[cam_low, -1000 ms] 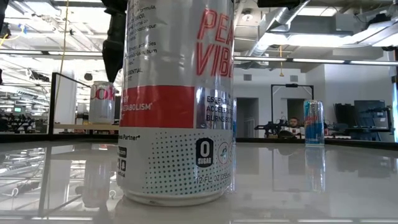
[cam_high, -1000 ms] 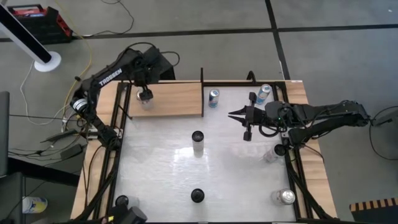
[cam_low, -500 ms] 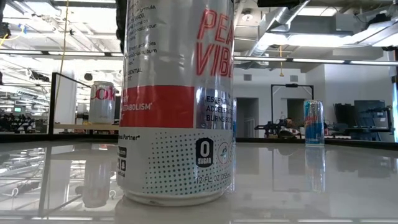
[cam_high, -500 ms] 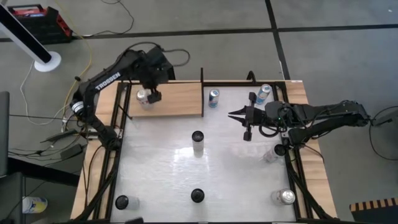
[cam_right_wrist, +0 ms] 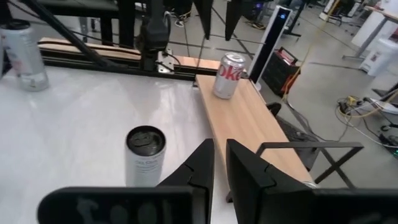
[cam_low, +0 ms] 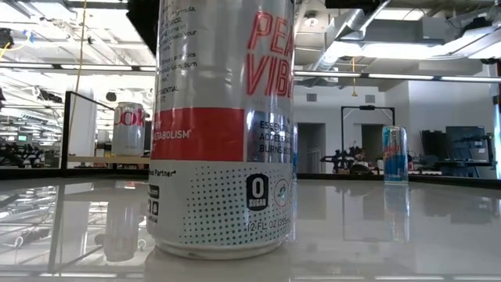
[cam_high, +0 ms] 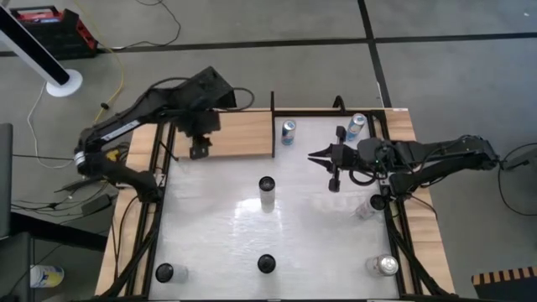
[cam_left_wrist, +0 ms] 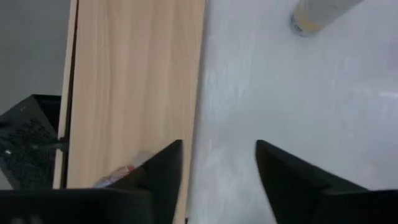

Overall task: Place canned beverage on shelf
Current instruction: Put the left red and silver soda can on the shelf

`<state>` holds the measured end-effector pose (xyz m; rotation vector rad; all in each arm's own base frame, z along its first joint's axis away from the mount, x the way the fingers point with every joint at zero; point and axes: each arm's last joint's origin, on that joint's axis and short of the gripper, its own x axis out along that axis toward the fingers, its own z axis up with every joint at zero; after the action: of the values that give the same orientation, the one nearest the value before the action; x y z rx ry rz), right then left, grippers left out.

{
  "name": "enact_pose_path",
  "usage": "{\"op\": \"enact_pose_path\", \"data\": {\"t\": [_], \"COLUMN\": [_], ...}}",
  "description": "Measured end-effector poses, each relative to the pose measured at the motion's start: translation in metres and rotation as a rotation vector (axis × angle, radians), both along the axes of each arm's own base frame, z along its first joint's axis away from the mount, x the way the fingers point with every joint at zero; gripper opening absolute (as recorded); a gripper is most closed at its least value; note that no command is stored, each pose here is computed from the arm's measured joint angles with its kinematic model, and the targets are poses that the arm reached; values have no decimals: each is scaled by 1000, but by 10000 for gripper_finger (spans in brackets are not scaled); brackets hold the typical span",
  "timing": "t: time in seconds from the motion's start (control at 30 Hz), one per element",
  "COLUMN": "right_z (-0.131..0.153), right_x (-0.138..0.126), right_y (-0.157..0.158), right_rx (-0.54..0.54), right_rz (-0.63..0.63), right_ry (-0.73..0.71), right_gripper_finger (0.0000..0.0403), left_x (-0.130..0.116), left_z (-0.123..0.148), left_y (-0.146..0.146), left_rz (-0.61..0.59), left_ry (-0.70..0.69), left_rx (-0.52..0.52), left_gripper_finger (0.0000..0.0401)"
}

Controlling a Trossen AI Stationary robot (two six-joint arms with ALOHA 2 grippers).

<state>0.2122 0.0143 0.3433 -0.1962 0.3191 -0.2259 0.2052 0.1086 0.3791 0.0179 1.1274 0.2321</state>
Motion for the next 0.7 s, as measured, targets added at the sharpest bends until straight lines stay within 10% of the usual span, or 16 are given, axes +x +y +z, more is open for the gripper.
{"op": "enact_pose_path", "data": {"t": [0.23,0.7], "right_z": [0,2], "right_x": [0,1], "right_y": [0,-17], "right_rx": [-14,-37], "right_rz": [6,-70], "right_ry": [0,-8], "right_gripper_finger": [68,68], "left_x": [-27,-19], "left_z": [-46,-85], "left_y": [4,25], "left_rz": [39,154], "left_ry": [-18,186], "left_rx": [92,126], "left_gripper_finger": [14,0]}}
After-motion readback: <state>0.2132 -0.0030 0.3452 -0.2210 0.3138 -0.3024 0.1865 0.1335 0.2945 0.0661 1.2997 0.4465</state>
